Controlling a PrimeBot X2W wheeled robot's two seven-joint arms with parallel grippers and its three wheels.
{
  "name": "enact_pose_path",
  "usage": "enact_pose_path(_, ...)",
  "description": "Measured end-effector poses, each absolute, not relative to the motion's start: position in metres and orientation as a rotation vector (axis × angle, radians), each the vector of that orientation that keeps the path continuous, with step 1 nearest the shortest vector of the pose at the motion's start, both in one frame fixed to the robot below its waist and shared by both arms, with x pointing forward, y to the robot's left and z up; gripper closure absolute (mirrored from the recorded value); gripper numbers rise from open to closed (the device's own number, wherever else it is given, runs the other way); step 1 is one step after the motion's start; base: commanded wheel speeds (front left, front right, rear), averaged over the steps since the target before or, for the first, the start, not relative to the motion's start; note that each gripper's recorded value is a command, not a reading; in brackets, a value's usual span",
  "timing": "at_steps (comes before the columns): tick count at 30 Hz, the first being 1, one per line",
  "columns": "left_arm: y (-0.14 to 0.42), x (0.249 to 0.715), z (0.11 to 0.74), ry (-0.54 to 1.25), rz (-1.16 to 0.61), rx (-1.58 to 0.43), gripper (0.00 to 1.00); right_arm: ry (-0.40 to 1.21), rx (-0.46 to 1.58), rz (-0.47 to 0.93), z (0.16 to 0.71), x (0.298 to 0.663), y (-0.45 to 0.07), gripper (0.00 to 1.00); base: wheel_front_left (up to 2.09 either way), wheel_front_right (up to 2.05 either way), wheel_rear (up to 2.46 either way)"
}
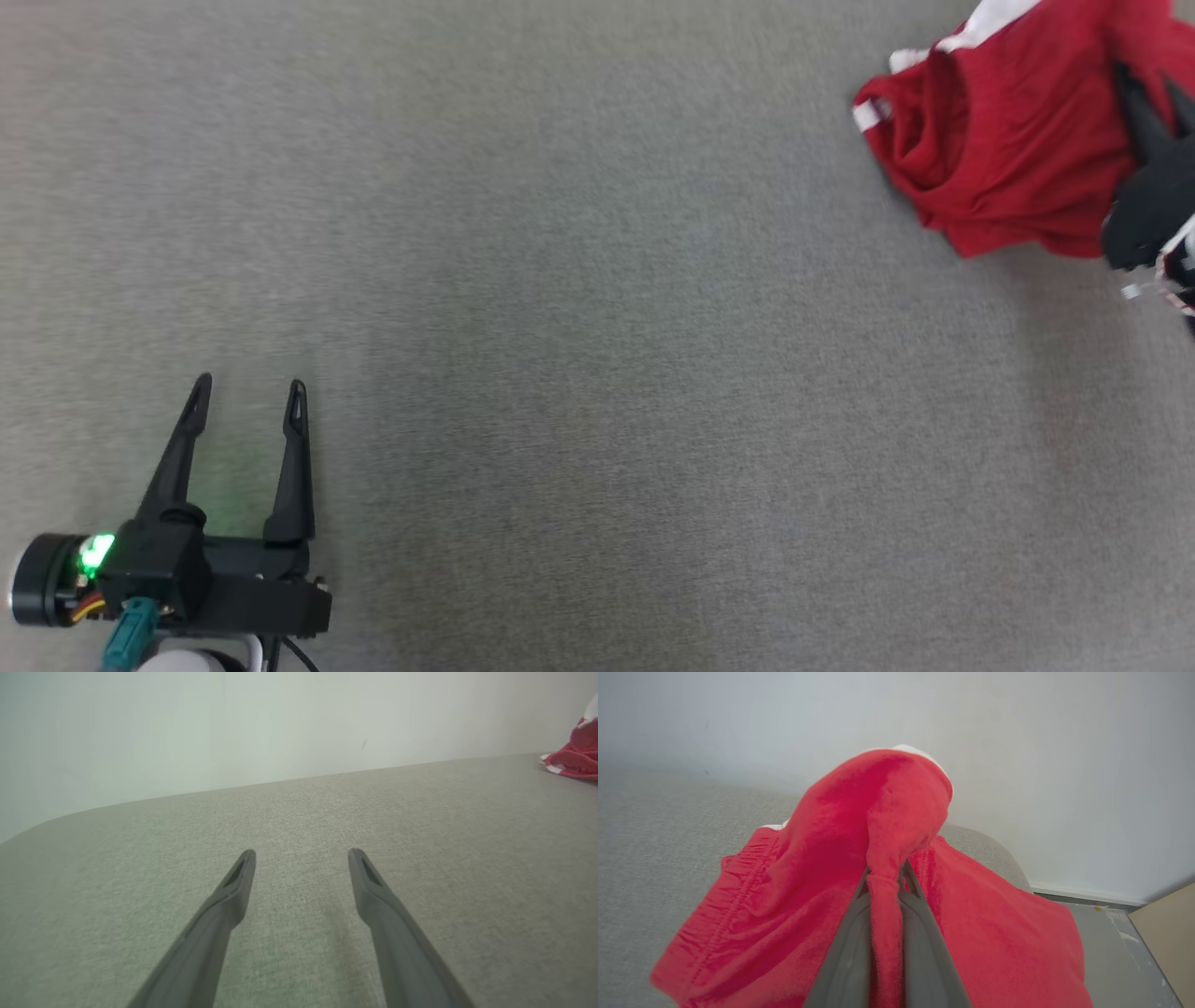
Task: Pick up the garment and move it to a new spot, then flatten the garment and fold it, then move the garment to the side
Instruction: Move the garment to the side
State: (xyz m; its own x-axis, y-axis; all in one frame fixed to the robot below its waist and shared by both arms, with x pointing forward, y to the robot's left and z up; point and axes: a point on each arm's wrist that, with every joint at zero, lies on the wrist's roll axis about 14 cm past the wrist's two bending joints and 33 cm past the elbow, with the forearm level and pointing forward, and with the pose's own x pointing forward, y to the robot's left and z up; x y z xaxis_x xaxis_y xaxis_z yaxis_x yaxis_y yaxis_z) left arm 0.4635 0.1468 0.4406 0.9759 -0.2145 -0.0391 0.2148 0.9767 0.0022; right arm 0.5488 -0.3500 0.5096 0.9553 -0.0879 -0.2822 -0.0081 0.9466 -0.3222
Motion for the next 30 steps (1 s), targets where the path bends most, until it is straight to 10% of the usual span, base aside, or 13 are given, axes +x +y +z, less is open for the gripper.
enact_pose_path(30,0.052,0.508,0.407,-0.042,-0.519,-0.049,0.00,0.430,-0.619,-0.419,0.520,0.528,-0.519,1.00,0.00,0.00,0.00)
